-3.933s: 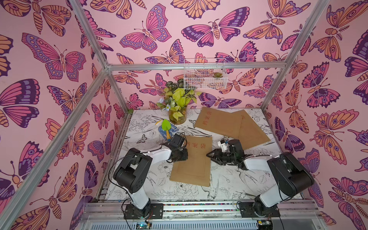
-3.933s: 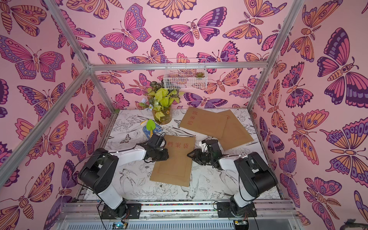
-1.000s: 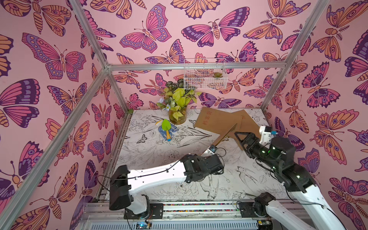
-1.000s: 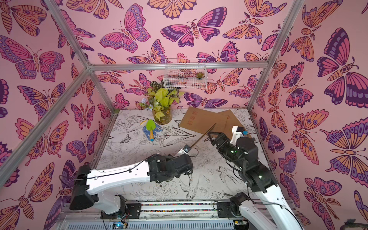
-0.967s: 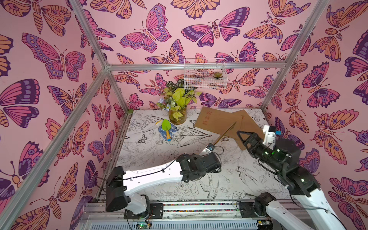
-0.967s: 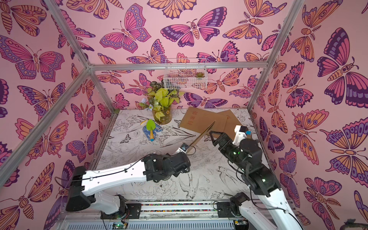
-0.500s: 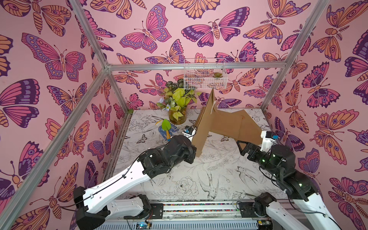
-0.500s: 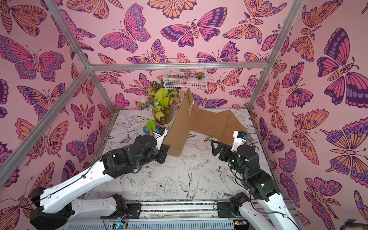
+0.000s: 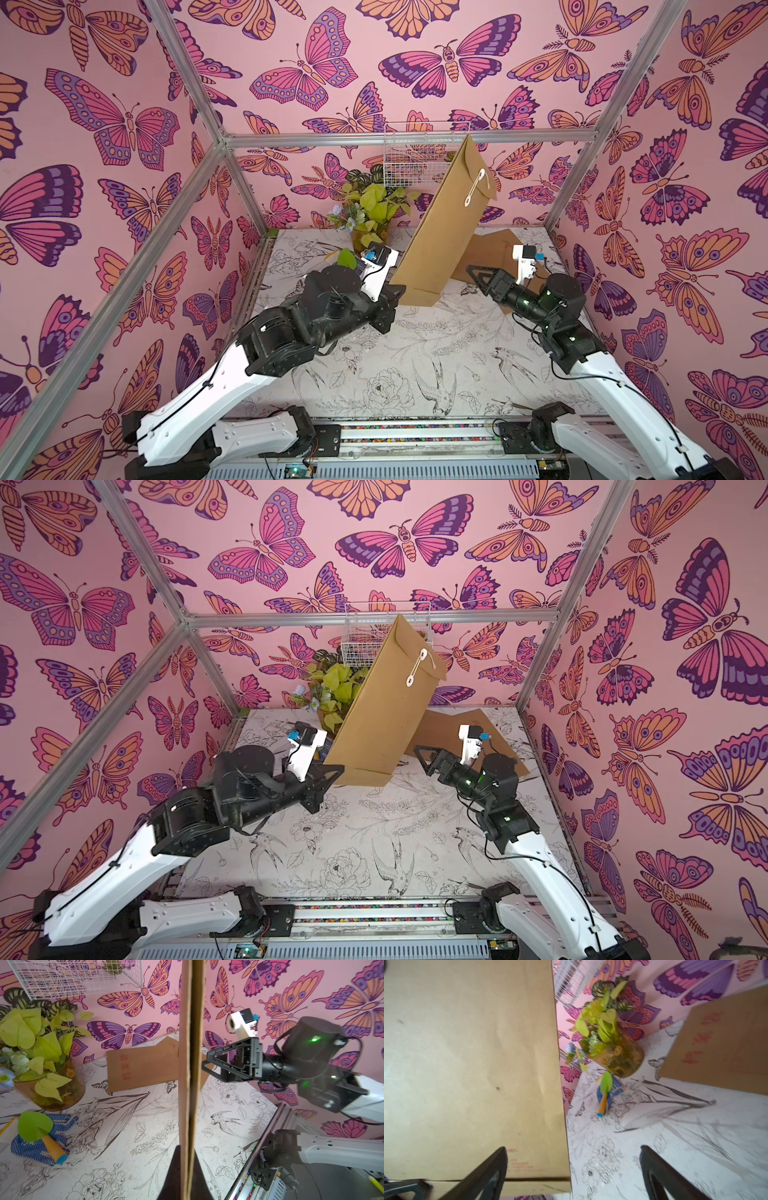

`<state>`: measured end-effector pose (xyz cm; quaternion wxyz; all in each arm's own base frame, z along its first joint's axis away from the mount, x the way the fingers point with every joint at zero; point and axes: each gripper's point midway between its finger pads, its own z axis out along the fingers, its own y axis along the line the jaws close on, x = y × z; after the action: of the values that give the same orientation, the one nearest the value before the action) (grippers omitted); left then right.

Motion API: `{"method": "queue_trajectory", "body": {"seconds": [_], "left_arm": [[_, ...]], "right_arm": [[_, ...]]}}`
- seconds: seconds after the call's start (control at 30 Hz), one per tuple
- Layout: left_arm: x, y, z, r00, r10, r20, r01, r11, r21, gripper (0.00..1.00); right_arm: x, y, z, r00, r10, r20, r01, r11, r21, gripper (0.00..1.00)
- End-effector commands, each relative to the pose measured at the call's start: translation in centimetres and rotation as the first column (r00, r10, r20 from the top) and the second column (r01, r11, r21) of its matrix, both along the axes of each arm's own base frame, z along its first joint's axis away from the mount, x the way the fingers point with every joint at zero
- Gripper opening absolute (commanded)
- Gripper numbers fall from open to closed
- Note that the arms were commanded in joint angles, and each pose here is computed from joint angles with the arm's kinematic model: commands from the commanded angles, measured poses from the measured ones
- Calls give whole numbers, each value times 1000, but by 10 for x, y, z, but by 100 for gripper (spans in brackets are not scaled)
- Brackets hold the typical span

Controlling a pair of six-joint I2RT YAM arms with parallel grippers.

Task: Open the file bag
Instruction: Pick up the file bag from the center of the board.

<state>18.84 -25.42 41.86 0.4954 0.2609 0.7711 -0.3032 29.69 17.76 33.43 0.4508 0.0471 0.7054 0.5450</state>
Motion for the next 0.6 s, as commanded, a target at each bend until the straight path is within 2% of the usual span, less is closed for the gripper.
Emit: {"method": "queue_trajectory", "body": {"seconds": [0.0, 0.37, 0.57], "left_arm": [[-14, 2, 30, 996, -70, 59, 74, 995, -70, 2], [-36, 7, 67, 978, -155, 138, 176, 972, -158, 2], [-36, 19, 68, 985, -102, 142, 132, 967, -219, 2]], "right_arm": [[-16, 8, 71, 972, 97, 215, -125, 984, 124, 99], [-16, 21, 141, 901, 208, 382, -308, 925, 223, 99], [-36, 19, 182, 833, 242, 498, -410, 874, 261, 97]]}}
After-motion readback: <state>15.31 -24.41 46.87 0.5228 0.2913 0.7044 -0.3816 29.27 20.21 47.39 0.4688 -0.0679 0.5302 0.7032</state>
